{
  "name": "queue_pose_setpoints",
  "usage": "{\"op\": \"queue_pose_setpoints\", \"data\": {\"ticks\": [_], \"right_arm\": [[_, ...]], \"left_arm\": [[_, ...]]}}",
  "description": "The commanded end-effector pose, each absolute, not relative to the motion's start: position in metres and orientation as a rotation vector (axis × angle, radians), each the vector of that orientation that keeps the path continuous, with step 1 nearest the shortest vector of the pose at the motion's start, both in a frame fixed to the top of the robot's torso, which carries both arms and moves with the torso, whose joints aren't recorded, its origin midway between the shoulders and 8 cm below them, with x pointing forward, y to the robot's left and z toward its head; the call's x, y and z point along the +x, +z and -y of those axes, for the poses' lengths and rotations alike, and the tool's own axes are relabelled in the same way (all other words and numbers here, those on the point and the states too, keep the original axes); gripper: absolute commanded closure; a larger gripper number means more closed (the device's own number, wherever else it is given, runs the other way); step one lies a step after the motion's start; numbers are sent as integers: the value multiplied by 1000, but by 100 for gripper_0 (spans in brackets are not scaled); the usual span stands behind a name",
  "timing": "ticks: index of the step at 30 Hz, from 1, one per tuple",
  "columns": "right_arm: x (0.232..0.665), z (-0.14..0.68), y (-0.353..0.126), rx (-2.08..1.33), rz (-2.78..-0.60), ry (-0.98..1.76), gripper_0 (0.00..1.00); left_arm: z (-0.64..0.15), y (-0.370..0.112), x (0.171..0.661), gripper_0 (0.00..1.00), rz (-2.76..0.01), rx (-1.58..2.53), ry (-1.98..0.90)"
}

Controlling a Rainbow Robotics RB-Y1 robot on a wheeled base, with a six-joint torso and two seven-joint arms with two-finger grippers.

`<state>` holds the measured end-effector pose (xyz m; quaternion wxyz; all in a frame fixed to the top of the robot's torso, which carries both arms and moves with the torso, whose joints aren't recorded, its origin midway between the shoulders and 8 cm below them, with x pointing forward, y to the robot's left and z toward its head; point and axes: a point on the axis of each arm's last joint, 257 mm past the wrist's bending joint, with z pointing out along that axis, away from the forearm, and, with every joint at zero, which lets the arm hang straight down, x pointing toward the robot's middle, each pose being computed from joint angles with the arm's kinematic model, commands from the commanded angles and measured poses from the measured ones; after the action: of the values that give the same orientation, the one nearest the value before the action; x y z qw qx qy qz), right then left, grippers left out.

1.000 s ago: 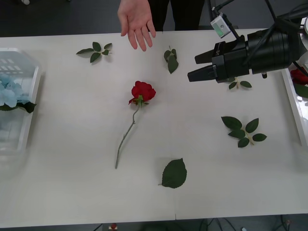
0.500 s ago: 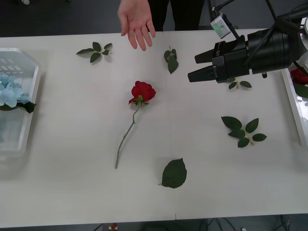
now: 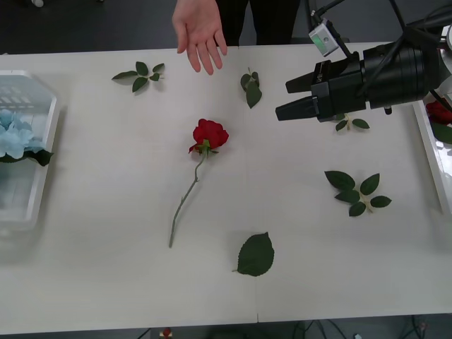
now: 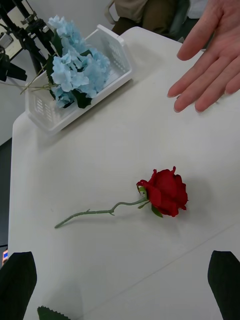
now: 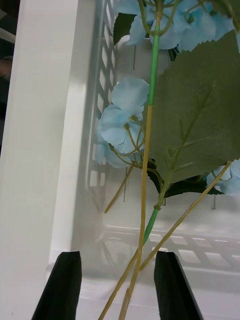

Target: Place the red flowers into the right box and the blue flowers into the left box. If a person shows an open palm, hand one flower to the person first, then continue sorting.

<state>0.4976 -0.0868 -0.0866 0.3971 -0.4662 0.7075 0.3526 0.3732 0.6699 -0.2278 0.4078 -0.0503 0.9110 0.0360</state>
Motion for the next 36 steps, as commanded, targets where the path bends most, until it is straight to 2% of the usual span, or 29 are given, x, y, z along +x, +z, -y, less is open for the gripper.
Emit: {"op": "queue_pose_setpoints", "data": {"ticks": [1, 4, 7, 9, 11, 17, 28, 36], "right_arm": [[501, 86, -64, -1228, -1731, 844, 0], [502, 87, -64, -1227, -1732, 842, 0], [502, 87, -64, -1228, -1731, 841, 0], [502, 86, -63, -1228, -1729, 840, 0], [502, 87, -64, -1227, -1731, 839, 0], [502, 90, -65, -1236, -1732, 828, 0], [502, 95, -66, -1237, -1732, 821, 0], [502, 96, -65, -1243, -1729, 813, 0]], "left_arm": [[-689, -214, 367, 50, -2313, -76, 184], [-685, -212, 369, 38, -2302, -79, 161], [-670, -206, 375, 23, -2274, -91, 71], [-654, -192, 380, 8, -2245, -50, -4], [-644, -178, 382, 0, -2229, 2, -34], [-596, -153, 374, 0, -2246, 172, -166], [-477, -144, 374, 0, -2210, 372, -443], [-403, -157, 398, 0, -2234, 468, -368]]}}
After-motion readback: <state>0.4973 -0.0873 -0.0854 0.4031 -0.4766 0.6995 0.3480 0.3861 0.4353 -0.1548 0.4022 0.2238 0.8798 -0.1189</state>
